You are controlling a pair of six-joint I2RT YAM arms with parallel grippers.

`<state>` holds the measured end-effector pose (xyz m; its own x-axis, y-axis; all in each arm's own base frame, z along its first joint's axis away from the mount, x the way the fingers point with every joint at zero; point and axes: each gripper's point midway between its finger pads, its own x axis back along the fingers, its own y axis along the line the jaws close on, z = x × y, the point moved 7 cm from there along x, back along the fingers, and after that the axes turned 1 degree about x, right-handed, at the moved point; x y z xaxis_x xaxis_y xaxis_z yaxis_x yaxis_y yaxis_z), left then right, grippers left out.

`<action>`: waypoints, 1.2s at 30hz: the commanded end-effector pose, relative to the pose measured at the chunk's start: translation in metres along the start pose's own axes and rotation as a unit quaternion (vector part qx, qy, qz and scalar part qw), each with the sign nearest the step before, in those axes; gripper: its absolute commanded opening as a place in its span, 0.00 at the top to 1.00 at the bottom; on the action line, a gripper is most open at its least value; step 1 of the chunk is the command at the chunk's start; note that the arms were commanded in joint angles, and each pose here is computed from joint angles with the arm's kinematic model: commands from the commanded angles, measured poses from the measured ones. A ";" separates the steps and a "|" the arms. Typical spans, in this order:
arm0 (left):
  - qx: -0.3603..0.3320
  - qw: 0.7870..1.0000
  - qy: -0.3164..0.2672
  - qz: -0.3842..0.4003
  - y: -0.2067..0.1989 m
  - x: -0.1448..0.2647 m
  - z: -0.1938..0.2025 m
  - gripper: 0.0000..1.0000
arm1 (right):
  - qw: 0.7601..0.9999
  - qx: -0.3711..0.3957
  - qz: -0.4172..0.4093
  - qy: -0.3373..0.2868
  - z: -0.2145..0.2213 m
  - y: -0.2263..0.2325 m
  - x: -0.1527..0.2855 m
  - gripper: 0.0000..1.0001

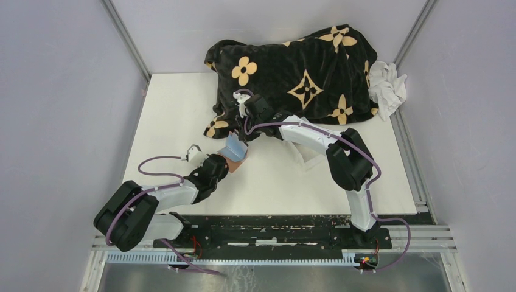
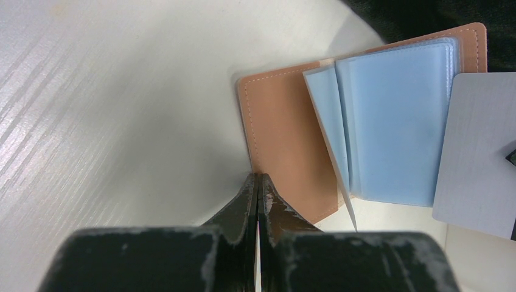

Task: Put the credit cards into the card holder
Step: Open the card holder at the center of the board.

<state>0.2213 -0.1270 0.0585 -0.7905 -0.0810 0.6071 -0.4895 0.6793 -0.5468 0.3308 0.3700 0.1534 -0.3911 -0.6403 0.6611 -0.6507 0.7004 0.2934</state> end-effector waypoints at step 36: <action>-0.044 0.998 0.018 -0.033 0.016 -0.002 0.008 0.97 | 0.999 0.029 -0.007 -0.019 -0.037 0.006 0.025 0.99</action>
<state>0.2225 -0.1278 0.0582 -0.7924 -0.0797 0.6048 -0.4878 0.6781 -0.5498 0.3318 0.3651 0.1696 -0.3749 -0.6225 0.6869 -0.6633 0.6978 0.2703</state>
